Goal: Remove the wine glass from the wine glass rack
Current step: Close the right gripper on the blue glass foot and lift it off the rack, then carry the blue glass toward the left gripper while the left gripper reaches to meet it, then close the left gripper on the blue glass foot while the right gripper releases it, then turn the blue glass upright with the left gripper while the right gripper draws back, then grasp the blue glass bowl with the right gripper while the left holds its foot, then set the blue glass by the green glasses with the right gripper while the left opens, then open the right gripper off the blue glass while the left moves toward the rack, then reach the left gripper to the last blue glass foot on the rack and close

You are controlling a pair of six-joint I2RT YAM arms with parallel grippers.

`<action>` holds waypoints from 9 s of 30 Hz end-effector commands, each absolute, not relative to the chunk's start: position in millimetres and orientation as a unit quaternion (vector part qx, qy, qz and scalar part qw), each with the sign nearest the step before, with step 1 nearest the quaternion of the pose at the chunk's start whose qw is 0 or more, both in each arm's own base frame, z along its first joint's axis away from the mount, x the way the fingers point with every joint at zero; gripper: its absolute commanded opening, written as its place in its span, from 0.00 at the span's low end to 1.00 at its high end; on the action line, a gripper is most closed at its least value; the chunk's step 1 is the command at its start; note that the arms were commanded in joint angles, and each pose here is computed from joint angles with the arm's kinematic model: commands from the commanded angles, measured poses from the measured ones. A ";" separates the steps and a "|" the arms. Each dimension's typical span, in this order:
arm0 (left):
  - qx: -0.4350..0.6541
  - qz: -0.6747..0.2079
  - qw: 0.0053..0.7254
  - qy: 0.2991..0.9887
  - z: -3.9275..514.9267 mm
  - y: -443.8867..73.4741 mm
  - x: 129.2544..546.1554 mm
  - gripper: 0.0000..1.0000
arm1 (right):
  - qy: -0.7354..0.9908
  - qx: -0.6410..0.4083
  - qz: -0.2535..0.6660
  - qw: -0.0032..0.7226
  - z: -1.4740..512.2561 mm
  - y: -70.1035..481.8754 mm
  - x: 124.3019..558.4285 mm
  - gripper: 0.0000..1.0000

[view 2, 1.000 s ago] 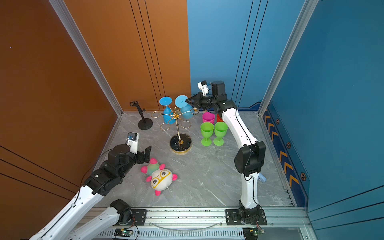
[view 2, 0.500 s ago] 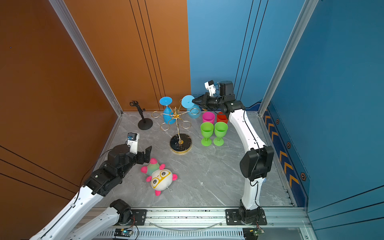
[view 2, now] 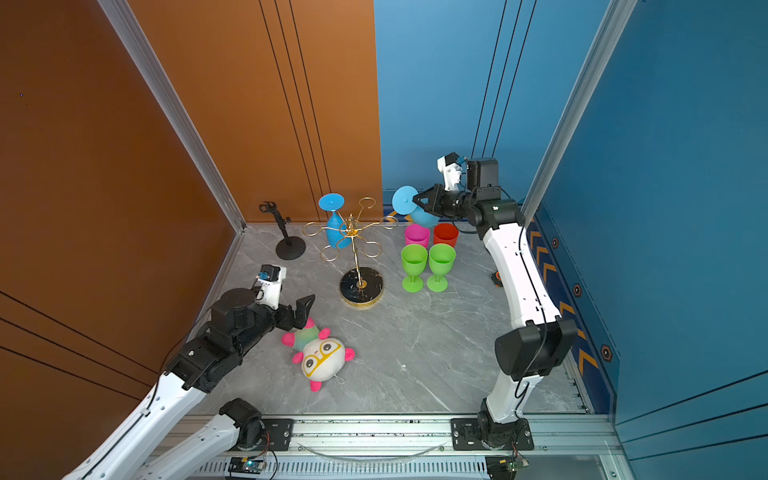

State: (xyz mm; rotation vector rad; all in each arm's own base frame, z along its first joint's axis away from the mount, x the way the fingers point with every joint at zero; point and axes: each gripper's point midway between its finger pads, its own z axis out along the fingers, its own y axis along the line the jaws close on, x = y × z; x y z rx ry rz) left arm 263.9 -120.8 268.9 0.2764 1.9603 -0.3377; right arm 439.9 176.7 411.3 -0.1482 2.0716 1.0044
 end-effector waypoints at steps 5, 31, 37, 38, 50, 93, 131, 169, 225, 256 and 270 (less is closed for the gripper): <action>0.143 -0.291 0.506 0.799 294.0 -160.2 242.9 0.99 | 0.850 -0.077 0.302 0.425 401.5 153.0 376.5 0.00; 0.202 -0.580 0.353 0.706 338.7 -244.2 186.9 0.55 | 0.800 -0.320 0.422 0.282 347.6 280.3 172.5 0.00; 0.224 -0.589 0.326 0.705 329.7 -254.5 174.5 0.44 | 0.786 -0.324 0.445 0.282 354.8 292.5 172.5 0.00; 0.227 -0.590 0.322 0.705 328.2 -256.1 173.2 0.40 | 0.786 -0.323 0.446 0.281 354.6 293.4 173.1 0.00; 0.271 -0.601 0.299 0.690 328.7 -269.6 154.8 0.17 | 0.786 -0.315 0.449 0.284 353.5 296.4 179.6 0.00; 0.489 -0.255 0.490 0.675 264.9 -241.9 131.7 0.00 | 0.832 -0.135 0.487 0.231 332.7 236.9 235.0 0.71; 0.749 0.235 0.478 0.394 204.0 -218.3 147.6 0.00 | 0.858 -0.166 0.467 0.132 303.5 261.6 229.0 0.44; 0.723 0.317 0.494 0.365 205.5 -226.0 170.6 0.29 | 0.881 -0.151 0.431 0.122 273.3 243.4 231.3 0.00; 0.085 -0.053 0.507 0.856 264.0 -104.3 226.9 0.99 | 0.971 -0.126 -0.025 0.201 171.2 154.0 373.5 0.01; -0.070 -0.220 0.500 0.835 347.4 -63.9 340.9 0.94 | 0.957 -0.109 0.041 0.265 231.3 139.4 349.2 0.88; -0.050 -0.339 0.476 0.810 388.0 -84.0 436.2 0.75 | 0.915 -0.130 0.227 0.307 272.9 165.9 312.2 0.88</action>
